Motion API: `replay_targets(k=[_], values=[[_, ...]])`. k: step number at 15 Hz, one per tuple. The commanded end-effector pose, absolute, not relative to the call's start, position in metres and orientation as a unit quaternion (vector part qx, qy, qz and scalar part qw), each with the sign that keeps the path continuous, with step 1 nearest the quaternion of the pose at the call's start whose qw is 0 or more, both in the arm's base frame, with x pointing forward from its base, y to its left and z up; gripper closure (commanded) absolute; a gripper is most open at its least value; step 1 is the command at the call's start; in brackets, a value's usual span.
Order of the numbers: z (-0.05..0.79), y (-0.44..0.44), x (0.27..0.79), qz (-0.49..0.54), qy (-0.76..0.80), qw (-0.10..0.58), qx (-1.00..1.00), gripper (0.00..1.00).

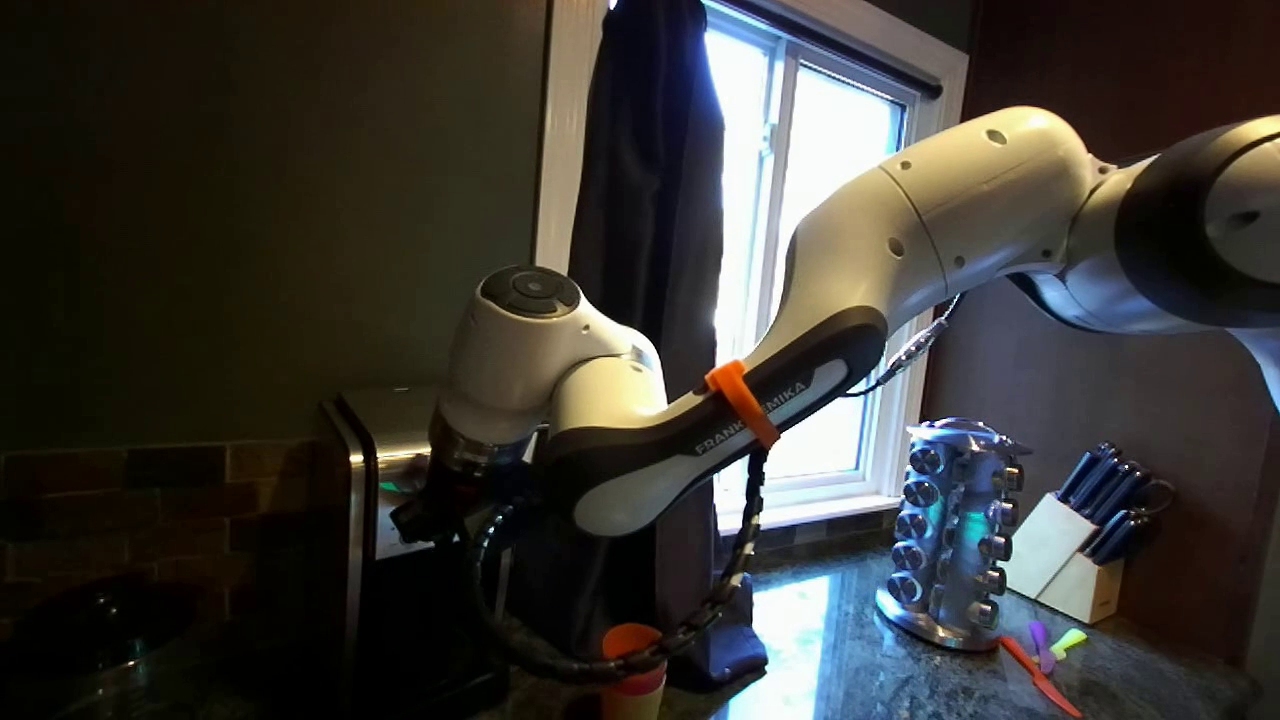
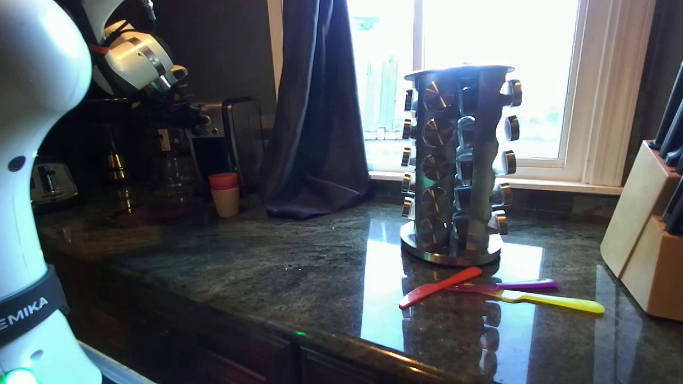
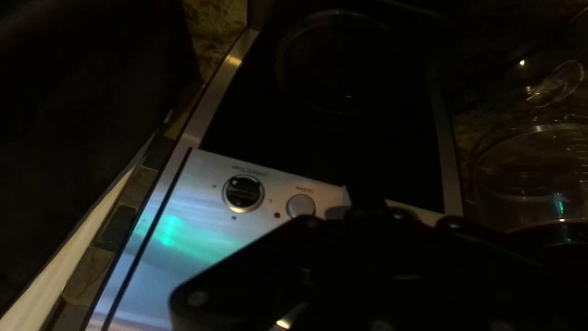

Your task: Turn off the coffee maker

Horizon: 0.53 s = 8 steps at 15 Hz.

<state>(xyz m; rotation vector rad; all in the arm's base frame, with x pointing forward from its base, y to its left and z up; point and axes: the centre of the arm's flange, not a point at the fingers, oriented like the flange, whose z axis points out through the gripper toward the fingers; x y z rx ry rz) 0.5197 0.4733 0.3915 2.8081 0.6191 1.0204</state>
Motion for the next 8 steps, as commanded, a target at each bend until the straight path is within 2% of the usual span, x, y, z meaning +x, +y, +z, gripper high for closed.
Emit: replay_targets(k=[1, 8], values=[[0.3924, 0.4651, 0.5347, 0.361, 0.2, 0.063, 0.909, 1.0], [0.3871, 0.4617, 0.5369, 0.366, 0.212, 0.074, 0.903, 1.0]])
